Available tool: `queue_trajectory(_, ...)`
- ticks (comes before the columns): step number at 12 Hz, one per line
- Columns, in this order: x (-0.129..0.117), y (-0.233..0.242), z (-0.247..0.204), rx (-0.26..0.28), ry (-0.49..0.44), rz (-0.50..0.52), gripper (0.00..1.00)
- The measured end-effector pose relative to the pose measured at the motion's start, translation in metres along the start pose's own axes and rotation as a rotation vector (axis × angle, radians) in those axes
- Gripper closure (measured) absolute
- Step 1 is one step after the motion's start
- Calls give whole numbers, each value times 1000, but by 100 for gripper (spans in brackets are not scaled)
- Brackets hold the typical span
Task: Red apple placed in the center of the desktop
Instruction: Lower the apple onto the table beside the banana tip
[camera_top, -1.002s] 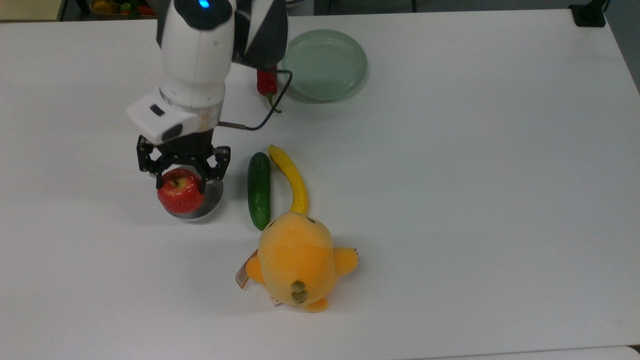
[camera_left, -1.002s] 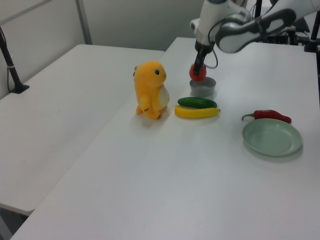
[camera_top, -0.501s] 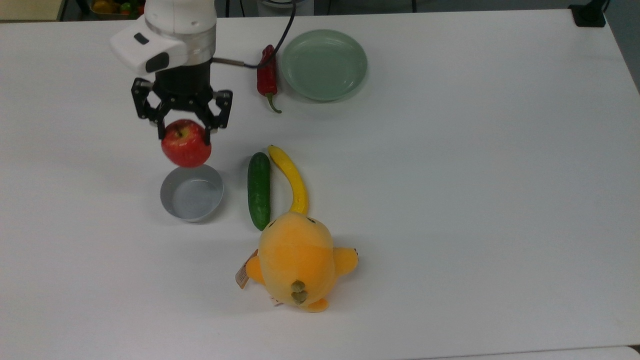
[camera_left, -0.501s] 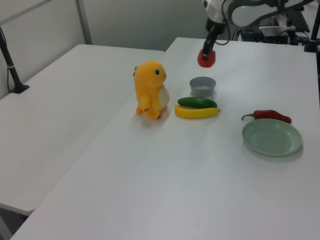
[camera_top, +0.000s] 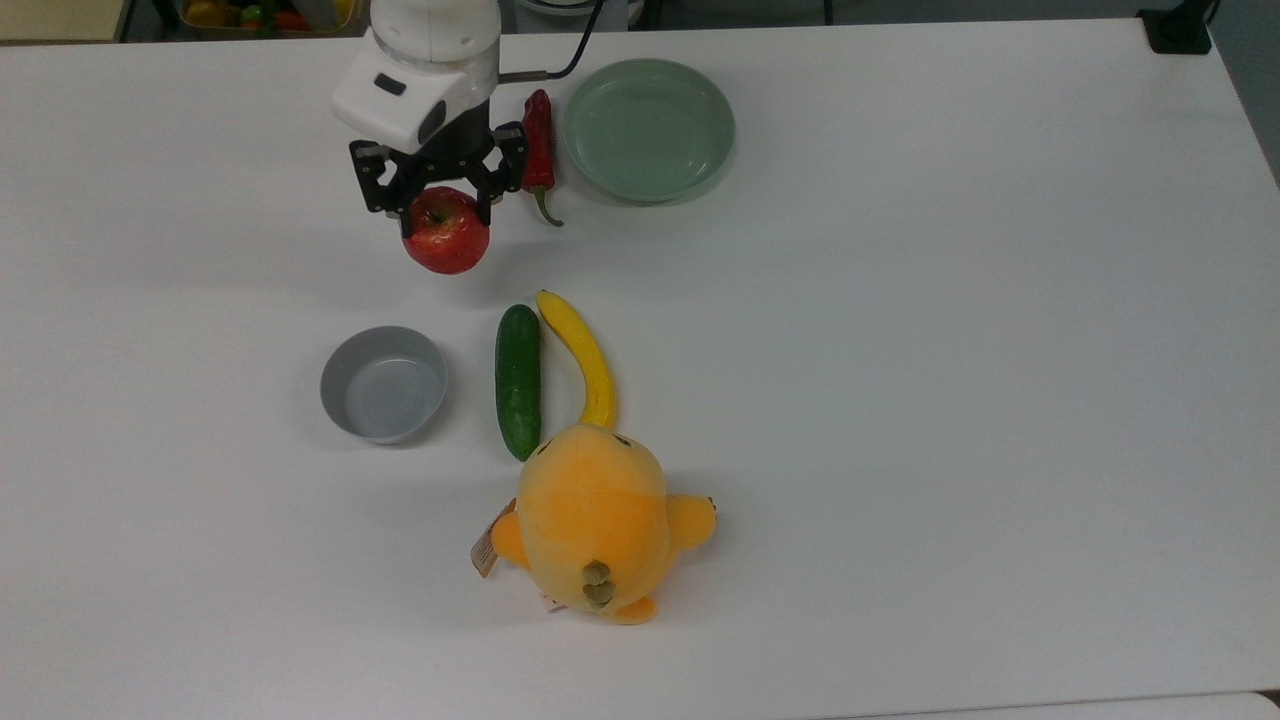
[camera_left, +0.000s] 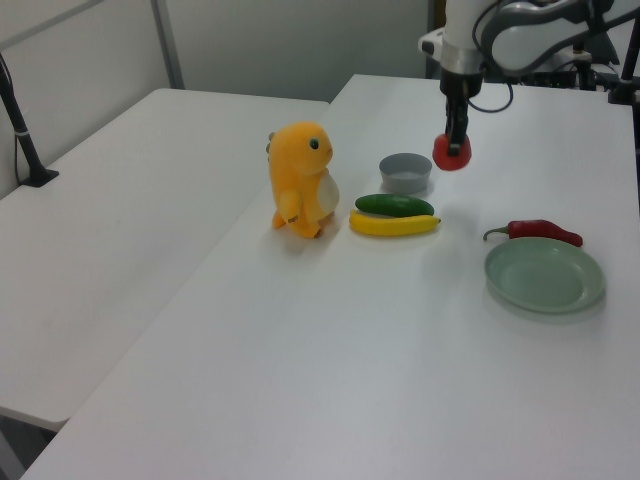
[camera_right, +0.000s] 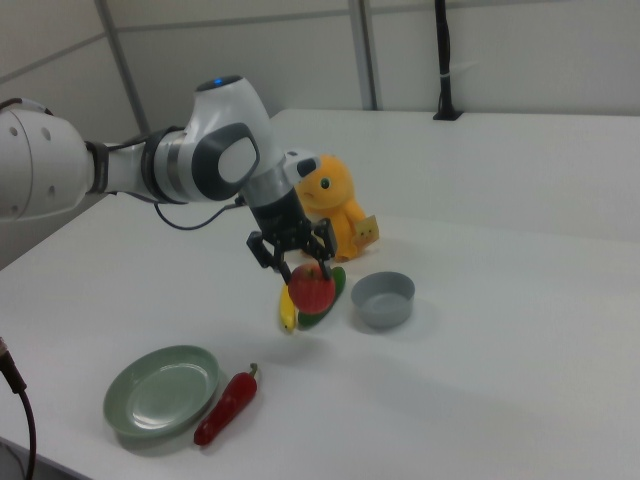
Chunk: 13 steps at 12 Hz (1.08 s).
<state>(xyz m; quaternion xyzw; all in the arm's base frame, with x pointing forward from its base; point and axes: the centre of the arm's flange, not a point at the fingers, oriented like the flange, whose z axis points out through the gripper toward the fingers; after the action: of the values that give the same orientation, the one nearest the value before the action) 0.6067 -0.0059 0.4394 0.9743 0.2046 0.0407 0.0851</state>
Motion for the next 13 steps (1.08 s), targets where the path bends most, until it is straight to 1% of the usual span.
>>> queue_trajectory(2,-5,-5,16,5,-32,-67,29)
queue_trajectory(5,-5,-12,42,-16,-61,-132,29)
queue_trajectory(9,2,-27,74,-27,-94,-186,29)
queue_trajectory(13,2,-38,82,-16,-107,-205,29)
